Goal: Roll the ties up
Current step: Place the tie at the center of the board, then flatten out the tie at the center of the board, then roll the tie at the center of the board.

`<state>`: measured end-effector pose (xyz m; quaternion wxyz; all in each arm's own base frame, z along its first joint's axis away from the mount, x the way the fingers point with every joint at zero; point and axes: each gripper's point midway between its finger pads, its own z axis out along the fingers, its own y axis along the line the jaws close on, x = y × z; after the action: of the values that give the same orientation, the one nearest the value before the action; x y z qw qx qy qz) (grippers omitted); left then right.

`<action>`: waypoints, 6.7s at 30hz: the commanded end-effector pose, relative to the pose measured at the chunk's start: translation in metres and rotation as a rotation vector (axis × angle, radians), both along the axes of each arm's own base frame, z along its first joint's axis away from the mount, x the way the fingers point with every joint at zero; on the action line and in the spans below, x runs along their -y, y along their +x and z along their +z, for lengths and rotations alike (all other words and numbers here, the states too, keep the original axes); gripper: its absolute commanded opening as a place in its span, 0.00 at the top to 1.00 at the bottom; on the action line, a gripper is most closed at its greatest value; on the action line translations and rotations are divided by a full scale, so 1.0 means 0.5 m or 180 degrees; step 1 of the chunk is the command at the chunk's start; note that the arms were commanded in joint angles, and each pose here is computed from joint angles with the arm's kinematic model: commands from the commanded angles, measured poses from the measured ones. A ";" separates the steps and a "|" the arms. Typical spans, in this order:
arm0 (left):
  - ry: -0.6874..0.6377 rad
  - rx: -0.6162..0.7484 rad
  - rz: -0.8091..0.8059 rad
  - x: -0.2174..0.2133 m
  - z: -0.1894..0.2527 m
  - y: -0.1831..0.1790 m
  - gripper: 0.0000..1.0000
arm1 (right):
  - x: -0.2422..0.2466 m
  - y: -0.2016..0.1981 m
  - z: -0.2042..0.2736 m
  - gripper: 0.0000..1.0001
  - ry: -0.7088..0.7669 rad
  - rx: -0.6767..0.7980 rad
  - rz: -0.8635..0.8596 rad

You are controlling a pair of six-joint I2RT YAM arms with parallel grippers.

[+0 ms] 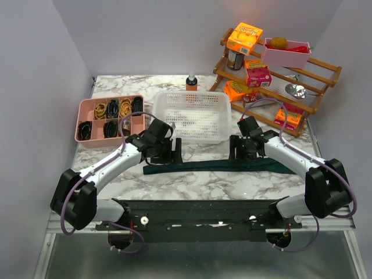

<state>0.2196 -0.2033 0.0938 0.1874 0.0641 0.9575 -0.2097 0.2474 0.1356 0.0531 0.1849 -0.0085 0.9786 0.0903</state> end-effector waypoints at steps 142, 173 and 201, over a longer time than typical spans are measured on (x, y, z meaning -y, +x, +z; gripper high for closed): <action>-0.0679 0.0491 0.2345 -0.255 -0.101 0.013 0.25 | -0.518 -0.028 0.075 0.99 0.0569 0.0889 0.1856; -0.0745 0.0478 0.2293 -0.248 -0.122 0.009 0.30 | -0.711 -0.039 -0.083 0.99 0.0421 0.0659 0.2367; -0.0999 0.0508 0.2070 -0.217 -0.159 0.013 0.58 | -0.685 -0.036 -0.020 0.99 0.0450 0.0817 0.2252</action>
<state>0.2368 -0.0953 0.0283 0.3460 -0.2565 0.8563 -0.2851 0.2373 0.4862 0.0670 0.2855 -0.3382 0.8658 0.2334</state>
